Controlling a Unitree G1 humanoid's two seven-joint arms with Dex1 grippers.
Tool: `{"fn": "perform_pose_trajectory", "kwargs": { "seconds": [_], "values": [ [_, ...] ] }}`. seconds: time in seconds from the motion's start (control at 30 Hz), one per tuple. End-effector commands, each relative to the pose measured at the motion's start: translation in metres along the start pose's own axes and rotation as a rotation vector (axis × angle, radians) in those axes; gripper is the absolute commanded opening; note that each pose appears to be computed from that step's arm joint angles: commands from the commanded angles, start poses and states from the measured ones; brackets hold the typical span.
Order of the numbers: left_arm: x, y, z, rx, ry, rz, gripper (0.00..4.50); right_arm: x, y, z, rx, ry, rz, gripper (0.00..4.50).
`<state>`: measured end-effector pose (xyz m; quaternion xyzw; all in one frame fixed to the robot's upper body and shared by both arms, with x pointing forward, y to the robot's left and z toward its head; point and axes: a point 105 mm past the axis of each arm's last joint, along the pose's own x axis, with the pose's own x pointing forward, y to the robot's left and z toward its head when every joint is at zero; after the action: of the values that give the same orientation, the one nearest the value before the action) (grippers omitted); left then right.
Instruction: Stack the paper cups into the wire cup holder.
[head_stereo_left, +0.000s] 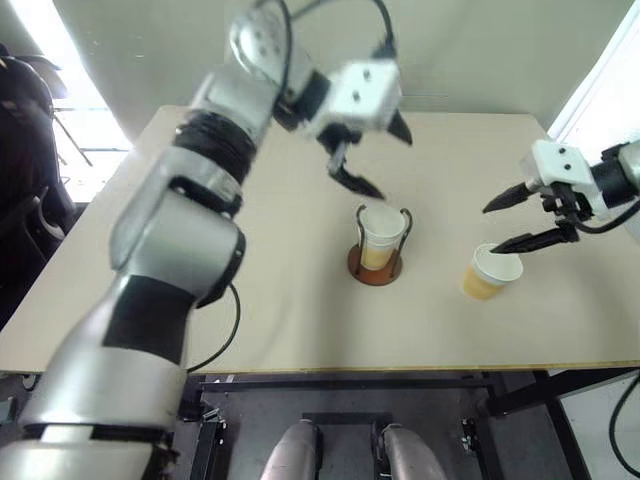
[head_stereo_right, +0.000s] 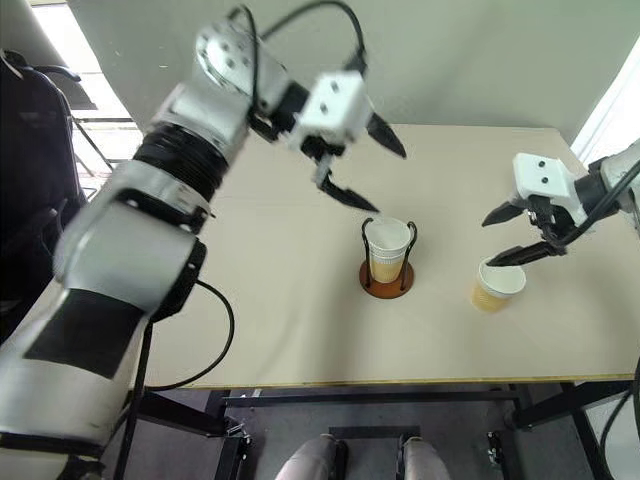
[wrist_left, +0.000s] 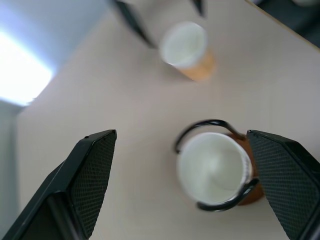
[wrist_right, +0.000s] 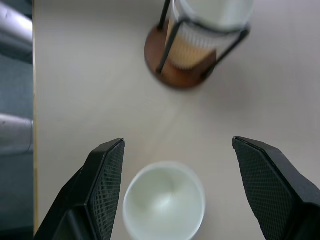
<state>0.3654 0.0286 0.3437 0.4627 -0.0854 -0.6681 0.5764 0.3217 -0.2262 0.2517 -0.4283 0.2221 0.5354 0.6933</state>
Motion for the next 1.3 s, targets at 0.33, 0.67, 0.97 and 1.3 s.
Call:
{"fn": "perform_pose_trajectory", "kwargs": {
  "seconds": [0.33, 0.67, 0.97, 1.3],
  "values": [
    [-0.049, -0.008, 0.005, -0.340, -0.345, 0.101, 4.47, -0.006, 0.012, -0.024, -0.062, 0.123, -0.005, 3.52],
    [-0.062, -0.032, -0.006, -0.367, -0.349, 0.070, 4.47, 0.006, 0.015, -0.052, -0.162, 0.253, 0.045, 3.52],
    [-0.069, -0.044, -0.018, -0.395, -0.368, 0.094, 4.47, 0.027, 0.011, -0.053, -0.232, 0.264, 0.073, 3.52],
    [-0.074, -0.054, -0.031, -0.427, -0.314, 0.106, 4.50, 0.041, 0.006, -0.068, -0.341, 0.382, 0.113, 3.34]
  ]
}}
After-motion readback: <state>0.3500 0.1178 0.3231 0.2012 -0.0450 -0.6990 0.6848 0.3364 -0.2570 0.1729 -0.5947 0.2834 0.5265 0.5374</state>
